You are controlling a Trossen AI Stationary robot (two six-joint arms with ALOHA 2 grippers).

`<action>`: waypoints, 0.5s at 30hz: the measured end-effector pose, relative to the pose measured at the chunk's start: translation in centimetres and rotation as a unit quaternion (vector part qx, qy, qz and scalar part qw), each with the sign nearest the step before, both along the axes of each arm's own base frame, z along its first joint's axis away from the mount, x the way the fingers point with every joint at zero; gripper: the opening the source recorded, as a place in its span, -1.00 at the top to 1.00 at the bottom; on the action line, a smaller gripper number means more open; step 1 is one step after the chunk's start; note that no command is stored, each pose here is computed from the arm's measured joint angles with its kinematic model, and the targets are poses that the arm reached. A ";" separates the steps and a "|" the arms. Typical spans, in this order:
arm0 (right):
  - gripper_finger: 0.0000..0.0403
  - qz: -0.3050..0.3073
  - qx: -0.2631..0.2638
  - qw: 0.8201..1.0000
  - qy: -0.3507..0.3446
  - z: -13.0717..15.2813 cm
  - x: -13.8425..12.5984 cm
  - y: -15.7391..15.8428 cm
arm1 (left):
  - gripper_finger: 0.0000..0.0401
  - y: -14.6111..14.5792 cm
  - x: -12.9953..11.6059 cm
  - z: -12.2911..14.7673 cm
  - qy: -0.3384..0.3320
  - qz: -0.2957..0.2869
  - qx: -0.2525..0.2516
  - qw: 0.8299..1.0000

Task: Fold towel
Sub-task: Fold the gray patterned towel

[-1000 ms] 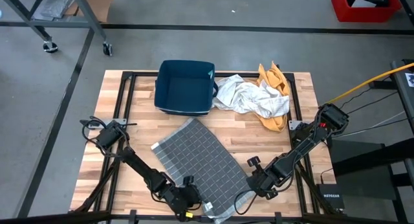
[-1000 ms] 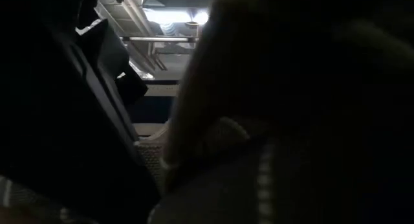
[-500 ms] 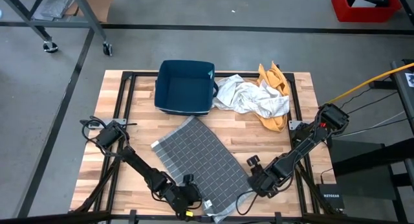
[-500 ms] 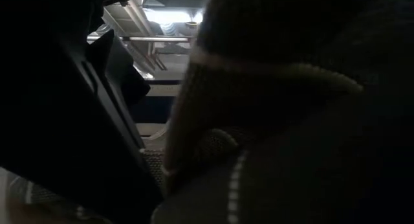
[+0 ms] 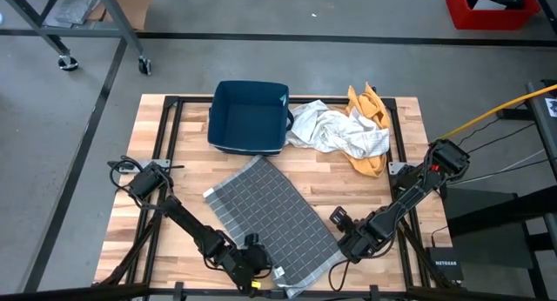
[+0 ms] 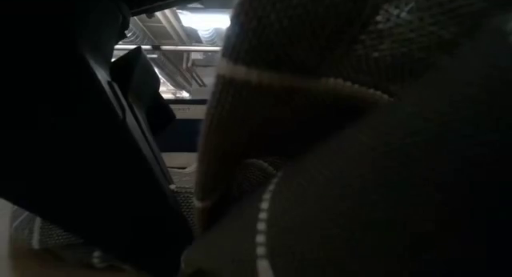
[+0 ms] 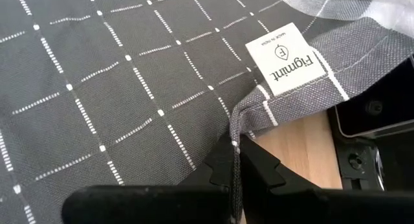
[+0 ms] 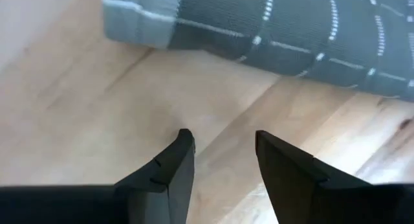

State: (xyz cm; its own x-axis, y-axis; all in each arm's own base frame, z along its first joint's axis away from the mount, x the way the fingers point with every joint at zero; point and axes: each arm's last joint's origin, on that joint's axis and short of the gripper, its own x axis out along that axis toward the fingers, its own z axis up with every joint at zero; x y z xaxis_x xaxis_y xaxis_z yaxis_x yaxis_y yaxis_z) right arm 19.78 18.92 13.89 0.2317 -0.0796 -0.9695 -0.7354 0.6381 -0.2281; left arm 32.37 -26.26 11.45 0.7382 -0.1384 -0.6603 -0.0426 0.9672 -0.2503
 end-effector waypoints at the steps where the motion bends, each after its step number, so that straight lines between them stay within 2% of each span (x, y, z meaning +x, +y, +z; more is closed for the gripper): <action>1: 0.16 0.000 -0.007 1.000 -0.002 0.1 0.0 0.0 | 0.99 0.0 0.0 0.0 0.000 0.001 -0.001 1.000; 5: 0.16 -0.004 -0.034 0.999 -0.039 1.4 0.8 0.4 | 0.98 0.3 0.2 0.0 0.001 0.004 -0.001 1.000; 8: 0.16 -0.008 -0.028 0.998 -0.064 2.7 1.6 1.0 | 0.99 0.5 0.4 0.0 0.001 0.009 -0.001 1.000; 12: 0.16 -0.044 0.026 0.997 -0.051 3.5 2.0 1.7 | 0.97 0.7 0.5 0.0 0.002 0.009 0.001 1.000; 15: 0.16 -0.128 0.087 0.988 -0.011 3.5 1.8 2.0 | 0.98 0.7 0.5 0.0 0.002 0.009 0.001 1.000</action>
State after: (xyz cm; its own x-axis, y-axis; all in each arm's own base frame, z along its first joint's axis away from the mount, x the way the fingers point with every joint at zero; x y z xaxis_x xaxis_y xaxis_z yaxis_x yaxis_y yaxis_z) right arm 21.56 20.88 17.42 0.2469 0.0295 -0.9686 -0.5401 0.8341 -0.1122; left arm 32.87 -25.56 11.40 0.7377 -0.1237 -0.6637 -0.0603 0.9671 -0.2472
